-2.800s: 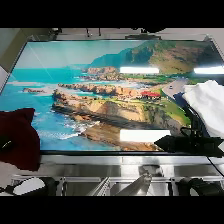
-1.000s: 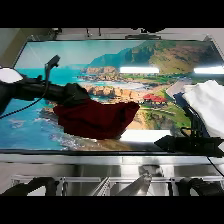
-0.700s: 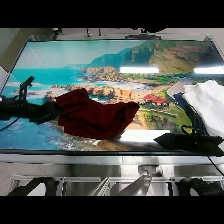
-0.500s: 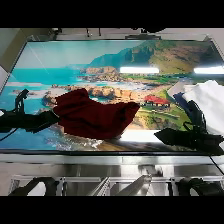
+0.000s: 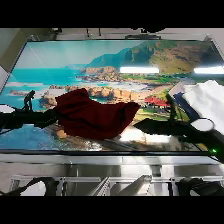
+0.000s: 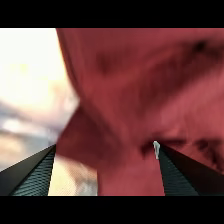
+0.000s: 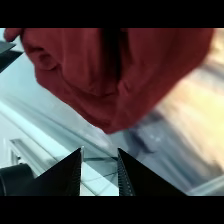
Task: Fold the shirts.
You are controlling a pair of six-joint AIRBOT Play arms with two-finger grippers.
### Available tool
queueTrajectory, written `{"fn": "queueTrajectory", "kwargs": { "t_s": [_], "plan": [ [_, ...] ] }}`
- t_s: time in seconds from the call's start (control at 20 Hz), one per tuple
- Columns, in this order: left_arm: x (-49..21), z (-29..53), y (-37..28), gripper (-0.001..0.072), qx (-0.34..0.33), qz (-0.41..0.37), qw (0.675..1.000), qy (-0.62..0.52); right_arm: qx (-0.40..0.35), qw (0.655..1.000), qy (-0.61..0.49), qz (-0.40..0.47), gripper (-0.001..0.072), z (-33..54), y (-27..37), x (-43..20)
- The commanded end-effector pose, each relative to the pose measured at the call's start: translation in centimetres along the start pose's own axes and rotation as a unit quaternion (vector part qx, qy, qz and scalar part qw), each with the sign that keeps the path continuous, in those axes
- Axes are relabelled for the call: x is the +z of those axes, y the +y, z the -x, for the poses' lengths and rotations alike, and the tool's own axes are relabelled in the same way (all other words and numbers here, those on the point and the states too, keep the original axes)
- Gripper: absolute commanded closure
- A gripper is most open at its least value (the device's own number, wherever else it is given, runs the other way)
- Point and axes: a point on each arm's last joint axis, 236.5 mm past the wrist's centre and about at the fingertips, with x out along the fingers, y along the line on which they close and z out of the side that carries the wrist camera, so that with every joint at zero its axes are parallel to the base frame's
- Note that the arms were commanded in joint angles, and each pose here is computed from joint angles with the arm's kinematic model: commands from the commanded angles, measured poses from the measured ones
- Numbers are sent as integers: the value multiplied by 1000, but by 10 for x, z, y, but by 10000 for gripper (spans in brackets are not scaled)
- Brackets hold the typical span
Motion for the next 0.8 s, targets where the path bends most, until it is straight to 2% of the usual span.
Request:
{"fn": "queueTrajectory", "kwargs": {
  "t_s": [0.0,0.05,0.15,0.5,0.75],
  "plan": [
    [15,-15,-2,11,-29,1,1000,10,44,998,34,30,459,-67,10,5],
    [17,-18,-2,12,-32,2,999,16,47,997,49,36,456,-86,13,6],
    [19,-22,-1,12,-38,1,999,27,49,996,61,42,329,-113,16,14],
    [6,-30,0,12,-49,5,997,51,17,997,49,49,333,-130,-2,38],
    [9,-24,-37,13,-128,4,991,45,-29,995,82,44,335,-121,-23,27]
  ]
}}
